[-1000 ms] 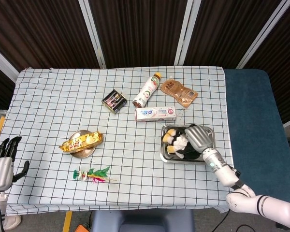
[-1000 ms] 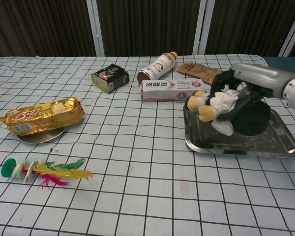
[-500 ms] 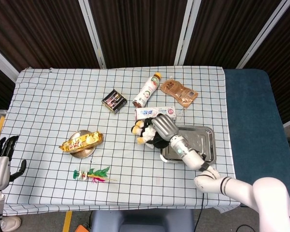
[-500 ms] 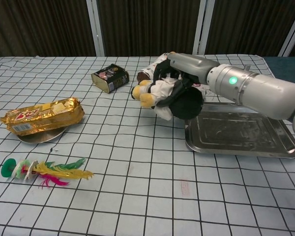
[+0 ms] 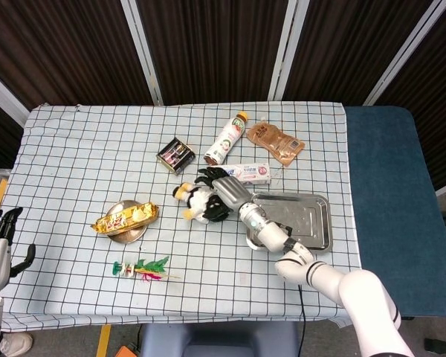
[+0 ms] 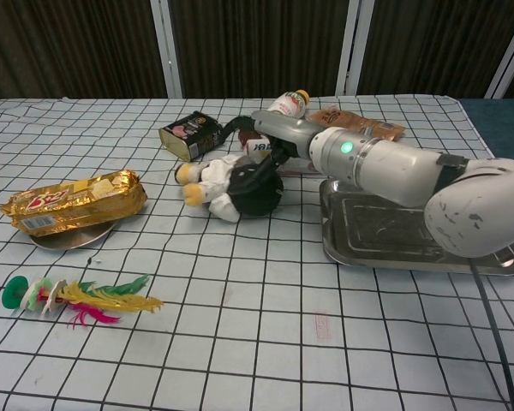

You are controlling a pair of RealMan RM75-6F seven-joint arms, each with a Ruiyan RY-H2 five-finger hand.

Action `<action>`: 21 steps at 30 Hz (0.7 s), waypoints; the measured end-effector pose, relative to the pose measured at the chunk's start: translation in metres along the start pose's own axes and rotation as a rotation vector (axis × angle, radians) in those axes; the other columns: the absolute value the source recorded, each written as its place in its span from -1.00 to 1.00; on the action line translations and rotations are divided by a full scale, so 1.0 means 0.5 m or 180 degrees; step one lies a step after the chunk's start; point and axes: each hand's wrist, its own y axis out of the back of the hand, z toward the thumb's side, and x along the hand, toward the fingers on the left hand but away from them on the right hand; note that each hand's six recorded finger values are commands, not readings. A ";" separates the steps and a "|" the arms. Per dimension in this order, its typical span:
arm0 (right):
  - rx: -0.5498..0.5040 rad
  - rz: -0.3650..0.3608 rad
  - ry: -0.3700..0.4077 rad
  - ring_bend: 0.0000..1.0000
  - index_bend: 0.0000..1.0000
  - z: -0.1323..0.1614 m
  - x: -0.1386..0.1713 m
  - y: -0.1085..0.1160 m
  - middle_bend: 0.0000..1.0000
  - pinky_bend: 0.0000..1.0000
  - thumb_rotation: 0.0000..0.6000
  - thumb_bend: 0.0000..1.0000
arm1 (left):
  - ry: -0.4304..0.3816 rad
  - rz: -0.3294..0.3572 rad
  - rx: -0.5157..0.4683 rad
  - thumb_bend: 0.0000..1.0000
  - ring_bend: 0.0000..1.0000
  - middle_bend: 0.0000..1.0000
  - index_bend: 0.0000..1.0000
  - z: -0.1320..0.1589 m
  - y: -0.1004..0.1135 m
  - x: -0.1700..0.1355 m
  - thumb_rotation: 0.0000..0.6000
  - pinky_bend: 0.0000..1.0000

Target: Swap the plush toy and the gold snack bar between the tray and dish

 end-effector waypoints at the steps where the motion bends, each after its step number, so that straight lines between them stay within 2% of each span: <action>1: 0.0025 0.0038 0.0024 -1.00 -0.82 0.000 0.000 -0.005 -0.98 -1.00 1.00 -0.62 | 0.0002 -0.0001 0.0000 -0.13 -0.99 -0.77 -0.83 0.000 0.000 0.000 1.00 -0.72; 5: 0.0102 0.0107 0.0115 -1.00 -0.99 0.004 0.004 -0.012 -1.00 -1.00 1.00 -0.64 | 0.0000 -0.0003 0.0007 -0.13 -0.99 -0.77 -0.83 0.000 0.000 0.001 1.00 -0.72; 12: 0.0410 -0.0093 0.0325 -1.00 -0.98 -0.003 0.062 0.032 -1.00 -1.00 1.00 -0.64 | -0.0031 -0.0030 0.0024 -0.13 -0.99 -0.77 -0.83 0.006 -0.003 -0.003 1.00 -0.72; 18: 0.0942 -0.0421 0.0291 -1.00 -0.95 -0.014 0.192 0.071 -1.00 -1.00 1.00 -0.65 | -0.0077 -0.0047 0.0035 -0.13 -0.99 -0.77 -0.83 0.017 -0.007 -0.001 1.00 -0.72; 21: 0.1146 -0.0626 0.0061 -1.00 -0.96 -0.034 0.298 0.102 -1.00 -1.00 1.00 -0.65 | -0.0105 -0.0074 0.0027 -0.13 -0.99 -0.76 -0.83 0.024 -0.012 0.001 1.00 -0.72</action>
